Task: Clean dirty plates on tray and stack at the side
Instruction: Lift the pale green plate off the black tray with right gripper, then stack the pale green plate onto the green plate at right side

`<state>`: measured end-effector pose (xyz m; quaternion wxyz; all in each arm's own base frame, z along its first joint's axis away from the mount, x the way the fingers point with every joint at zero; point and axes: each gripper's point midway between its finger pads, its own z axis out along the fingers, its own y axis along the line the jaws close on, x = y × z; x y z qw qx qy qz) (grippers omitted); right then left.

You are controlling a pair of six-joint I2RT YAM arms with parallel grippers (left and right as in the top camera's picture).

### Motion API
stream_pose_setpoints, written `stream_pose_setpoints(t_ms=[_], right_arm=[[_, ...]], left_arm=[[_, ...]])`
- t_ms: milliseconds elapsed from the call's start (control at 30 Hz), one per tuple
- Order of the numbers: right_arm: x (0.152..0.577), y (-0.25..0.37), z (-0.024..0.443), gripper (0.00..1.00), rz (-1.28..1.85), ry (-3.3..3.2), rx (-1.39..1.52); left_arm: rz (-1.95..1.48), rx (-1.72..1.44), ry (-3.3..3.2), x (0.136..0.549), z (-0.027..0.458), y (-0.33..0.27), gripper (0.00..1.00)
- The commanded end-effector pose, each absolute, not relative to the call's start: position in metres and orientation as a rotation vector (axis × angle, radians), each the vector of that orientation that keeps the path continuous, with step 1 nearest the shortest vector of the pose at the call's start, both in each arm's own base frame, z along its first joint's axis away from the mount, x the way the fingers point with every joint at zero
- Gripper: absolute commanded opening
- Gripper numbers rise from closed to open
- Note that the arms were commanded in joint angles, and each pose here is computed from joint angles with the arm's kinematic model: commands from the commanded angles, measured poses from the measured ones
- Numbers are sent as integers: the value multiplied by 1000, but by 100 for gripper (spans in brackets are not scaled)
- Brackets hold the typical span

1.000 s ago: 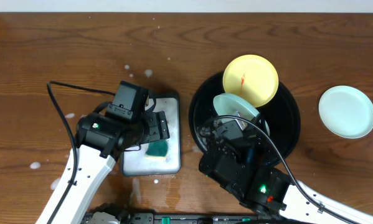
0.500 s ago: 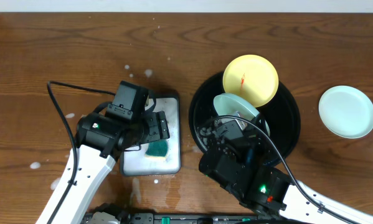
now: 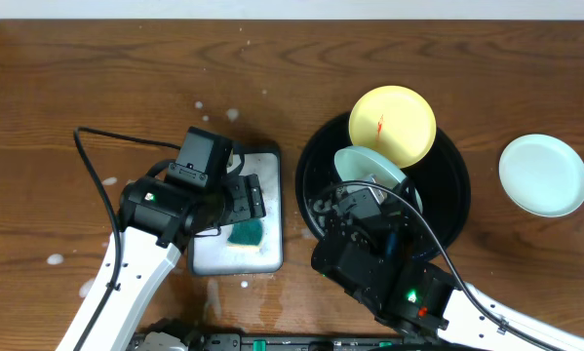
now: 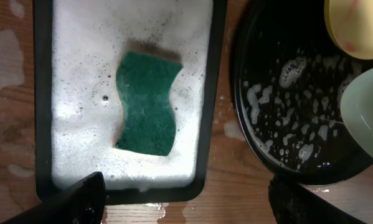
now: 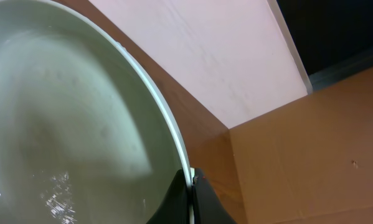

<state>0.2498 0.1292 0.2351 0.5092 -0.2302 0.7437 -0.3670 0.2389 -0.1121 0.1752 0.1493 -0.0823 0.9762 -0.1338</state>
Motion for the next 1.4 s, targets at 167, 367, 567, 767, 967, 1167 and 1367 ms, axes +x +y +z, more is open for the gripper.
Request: stream_pose_setpoints(t_ms=[167, 367, 567, 767, 967, 1167, 1367], right_arm=[[249, 128, 250, 1, -886, 1759, -509], [249, 128, 250, 1, -883, 1759, -505], [249, 128, 250, 1, -883, 1759, -505], [249, 128, 249, 1, -847, 1769, -457], [268, 116, 211, 1, -606, 2010, -302], [296, 81, 157, 1, -149, 2392, -9], [322, 22, 156, 1, 339, 2420, 325]], left_arm=[[-392, -223, 2810, 238, 175, -113, 84], [-392, -223, 2810, 238, 175, -113, 84], [-392, -223, 2810, 238, 175, -113, 84], [-392, -223, 2810, 238, 175, -113, 84], [-392, -223, 2810, 238, 175, -113, 84], [-392, -223, 2810, 238, 175, -113, 84], [-392, -223, 2810, 238, 175, -113, 84]])
